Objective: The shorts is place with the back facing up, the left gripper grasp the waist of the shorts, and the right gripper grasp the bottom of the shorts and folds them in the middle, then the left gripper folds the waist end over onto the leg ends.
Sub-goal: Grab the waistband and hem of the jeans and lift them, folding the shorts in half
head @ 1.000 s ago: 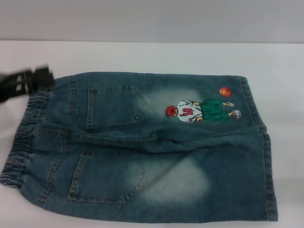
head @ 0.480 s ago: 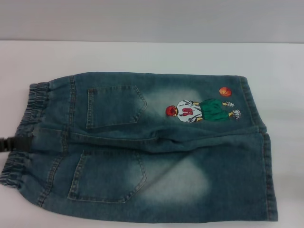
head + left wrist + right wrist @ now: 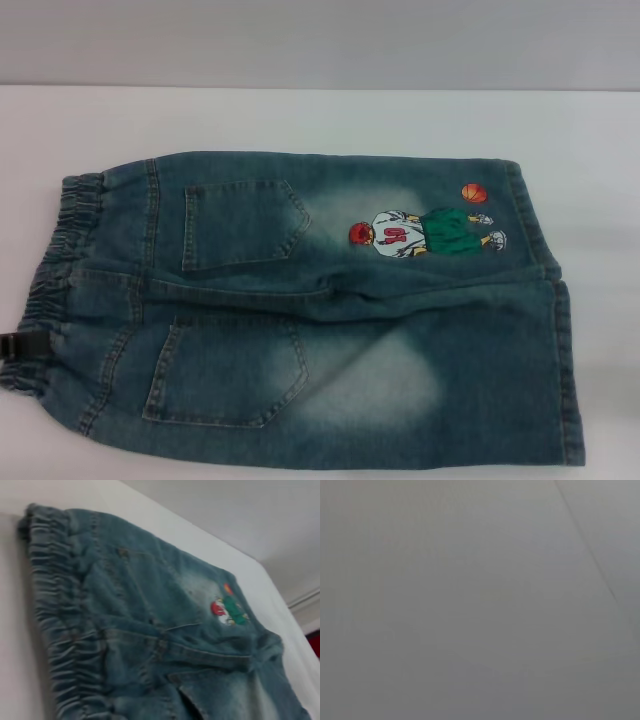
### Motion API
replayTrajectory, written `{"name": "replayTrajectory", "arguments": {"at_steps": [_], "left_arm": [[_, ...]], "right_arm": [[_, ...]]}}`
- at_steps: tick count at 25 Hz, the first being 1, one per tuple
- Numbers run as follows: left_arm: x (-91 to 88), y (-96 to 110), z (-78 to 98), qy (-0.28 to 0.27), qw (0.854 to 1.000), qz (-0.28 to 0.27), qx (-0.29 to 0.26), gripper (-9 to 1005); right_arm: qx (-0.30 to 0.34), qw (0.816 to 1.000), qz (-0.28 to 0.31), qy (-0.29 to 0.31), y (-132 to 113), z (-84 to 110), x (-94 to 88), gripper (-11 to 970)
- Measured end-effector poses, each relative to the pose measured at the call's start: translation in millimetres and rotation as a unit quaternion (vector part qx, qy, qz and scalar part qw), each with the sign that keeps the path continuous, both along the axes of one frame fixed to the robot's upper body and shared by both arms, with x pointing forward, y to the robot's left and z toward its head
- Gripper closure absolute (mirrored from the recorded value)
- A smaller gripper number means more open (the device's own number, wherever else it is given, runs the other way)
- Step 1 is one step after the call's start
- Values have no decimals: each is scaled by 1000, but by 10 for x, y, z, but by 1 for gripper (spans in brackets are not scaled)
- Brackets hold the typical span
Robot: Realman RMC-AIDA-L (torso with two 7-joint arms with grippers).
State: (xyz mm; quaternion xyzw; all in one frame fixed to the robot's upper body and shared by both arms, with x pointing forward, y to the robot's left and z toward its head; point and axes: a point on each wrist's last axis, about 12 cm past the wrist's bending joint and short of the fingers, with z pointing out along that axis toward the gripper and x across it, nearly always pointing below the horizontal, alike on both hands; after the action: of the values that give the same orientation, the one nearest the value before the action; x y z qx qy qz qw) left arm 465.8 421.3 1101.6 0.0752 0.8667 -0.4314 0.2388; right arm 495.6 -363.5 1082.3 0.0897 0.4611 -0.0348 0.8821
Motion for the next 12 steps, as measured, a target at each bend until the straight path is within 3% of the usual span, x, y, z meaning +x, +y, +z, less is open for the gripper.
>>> {"name": "replayTrajectory", "arguments": {"at_steps": [12], "left_arm": [[-9, 73, -194, 21, 998, 49, 33, 190]], "right_arm": [[0, 1000, 1, 0, 6, 1, 6, 254]]}}
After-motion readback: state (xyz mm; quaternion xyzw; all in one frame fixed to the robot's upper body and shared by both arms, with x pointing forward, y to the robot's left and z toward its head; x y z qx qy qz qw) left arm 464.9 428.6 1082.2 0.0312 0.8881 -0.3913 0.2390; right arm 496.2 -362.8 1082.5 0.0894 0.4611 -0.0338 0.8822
